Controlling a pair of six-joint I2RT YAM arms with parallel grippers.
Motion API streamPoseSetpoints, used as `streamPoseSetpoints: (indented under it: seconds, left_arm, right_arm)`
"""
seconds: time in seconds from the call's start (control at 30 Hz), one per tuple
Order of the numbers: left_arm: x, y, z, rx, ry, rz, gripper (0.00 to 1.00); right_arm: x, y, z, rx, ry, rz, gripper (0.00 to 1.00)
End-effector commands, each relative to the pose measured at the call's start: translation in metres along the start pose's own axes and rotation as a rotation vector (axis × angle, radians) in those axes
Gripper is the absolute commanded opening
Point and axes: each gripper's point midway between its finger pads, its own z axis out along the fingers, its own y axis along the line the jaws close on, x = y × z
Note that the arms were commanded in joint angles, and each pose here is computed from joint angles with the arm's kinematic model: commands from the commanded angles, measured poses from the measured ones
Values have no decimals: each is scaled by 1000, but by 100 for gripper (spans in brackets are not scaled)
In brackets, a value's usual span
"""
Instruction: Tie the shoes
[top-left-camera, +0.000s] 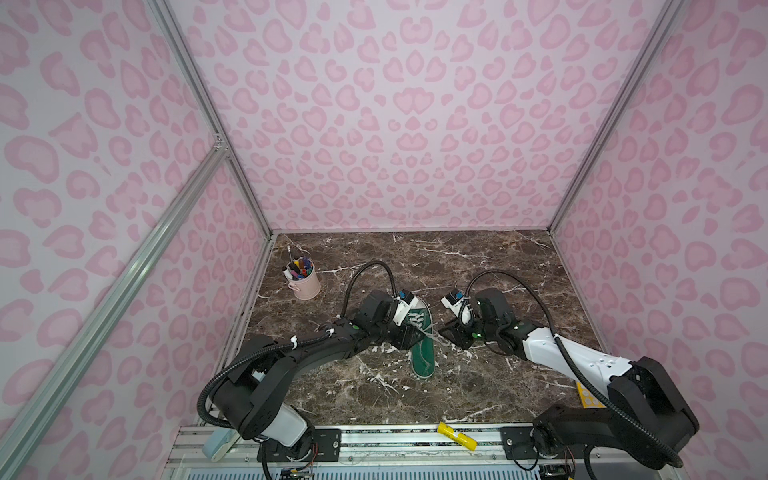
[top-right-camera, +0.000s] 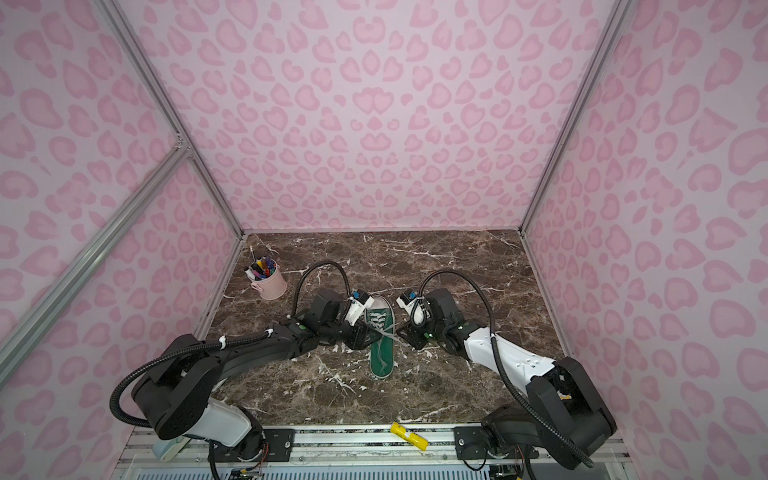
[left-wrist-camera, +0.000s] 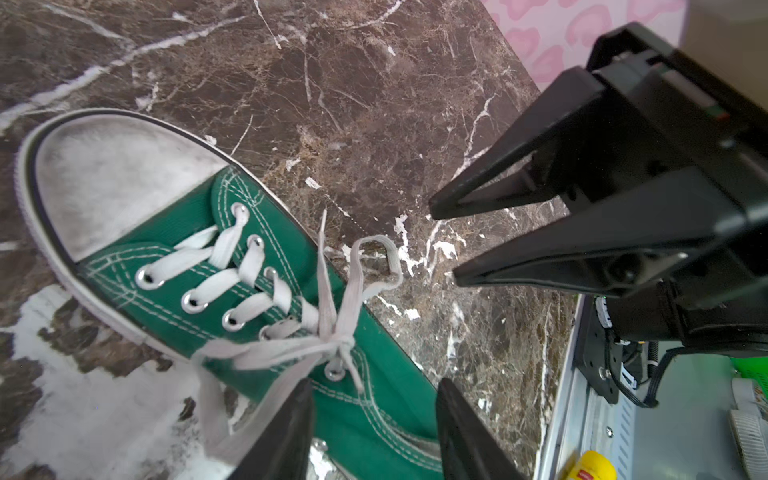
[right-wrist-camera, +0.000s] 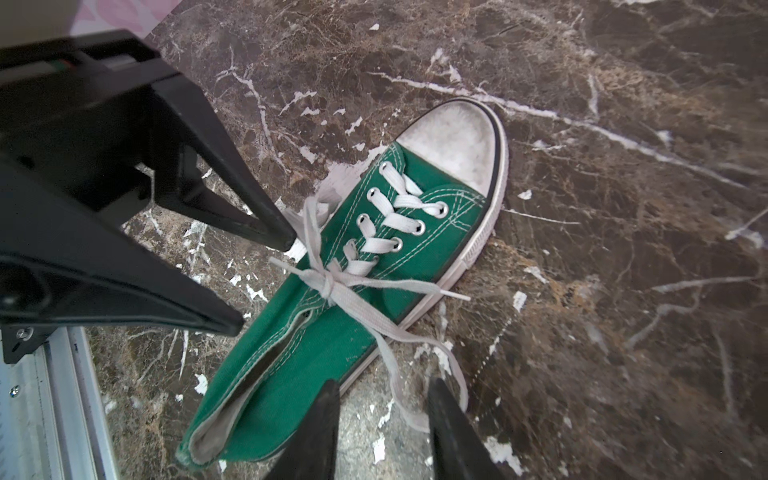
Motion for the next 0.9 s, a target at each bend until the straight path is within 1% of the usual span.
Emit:
streamPoseSetpoints:
  seconds: [0.0,0.17,0.27,0.3,0.43,0.57,0.7,0.87]
  left_arm:
    - [-13,-3,3,6,-27,16,48]
    - [-16,-3,4,3,-35,20,43]
    - [-16,-3,5,6,-31,19,38]
    - [-16,-3,4,6,-31,19,35]
    - [-15,-4,3,4,-31,20,19]
    - [-13,-3,0,-2,-32,16,8]
    - [-11,-3,-3,-10,-35,17,4]
    - [-9,-3,-3,-5,-28,13,4]
  right_arm:
    - [-1,-1,-2,13,-17,-1,37]
    - [2,0,-1,5,-10,1,36]
    - [4,0,1,-4,-8,6,35]
    - [4,1,2,-10,-8,7,35]
    - [0,6,6,-32,-25,-1,34]
    - [-7,15,12,-74,-76,-28,35]
    - [-15,23,17,-121,-159,-48,35]
    - [-17,29,30,-136,-184,-80,35]
